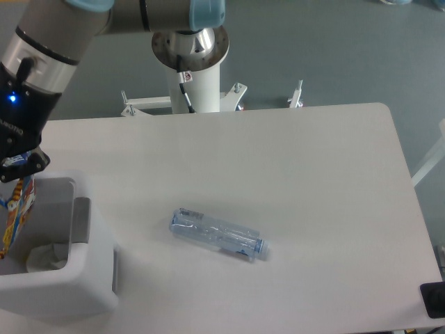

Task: Place the trash in the trash can
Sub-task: 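Carry the chip bag over the white trash bin, then open the gripper to drop the chip bag into the bin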

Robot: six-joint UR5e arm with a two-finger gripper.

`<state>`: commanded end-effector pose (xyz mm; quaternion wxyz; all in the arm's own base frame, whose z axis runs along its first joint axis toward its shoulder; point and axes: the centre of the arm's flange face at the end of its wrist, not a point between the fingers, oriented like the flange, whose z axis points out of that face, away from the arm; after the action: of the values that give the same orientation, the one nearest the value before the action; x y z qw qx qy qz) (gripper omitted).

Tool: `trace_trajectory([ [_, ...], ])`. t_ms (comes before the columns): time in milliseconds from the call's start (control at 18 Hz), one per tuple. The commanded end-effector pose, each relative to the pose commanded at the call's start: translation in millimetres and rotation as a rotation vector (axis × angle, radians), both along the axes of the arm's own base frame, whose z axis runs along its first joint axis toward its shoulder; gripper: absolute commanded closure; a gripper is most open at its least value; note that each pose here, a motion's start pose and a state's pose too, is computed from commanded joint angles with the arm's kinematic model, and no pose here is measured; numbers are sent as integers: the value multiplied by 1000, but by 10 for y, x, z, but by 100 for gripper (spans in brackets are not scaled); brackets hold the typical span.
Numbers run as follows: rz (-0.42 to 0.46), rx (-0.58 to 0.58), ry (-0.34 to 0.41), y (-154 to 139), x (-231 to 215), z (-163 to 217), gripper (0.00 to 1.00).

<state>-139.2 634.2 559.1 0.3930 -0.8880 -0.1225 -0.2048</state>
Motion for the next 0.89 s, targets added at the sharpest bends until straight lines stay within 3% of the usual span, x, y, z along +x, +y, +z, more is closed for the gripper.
trace_trajectory([
  [222, 34, -12, 47, -14, -46, 19, 33],
  [278, 59, -27, 73, -35, -71, 14, 4],
  [500, 89, -29, 109, -119, -77, 98, 0],
  [722, 123, -46, 97, -202, -206, 55, 0],
  [889, 281, -59, 49, -558, -852, 89, 0],
])
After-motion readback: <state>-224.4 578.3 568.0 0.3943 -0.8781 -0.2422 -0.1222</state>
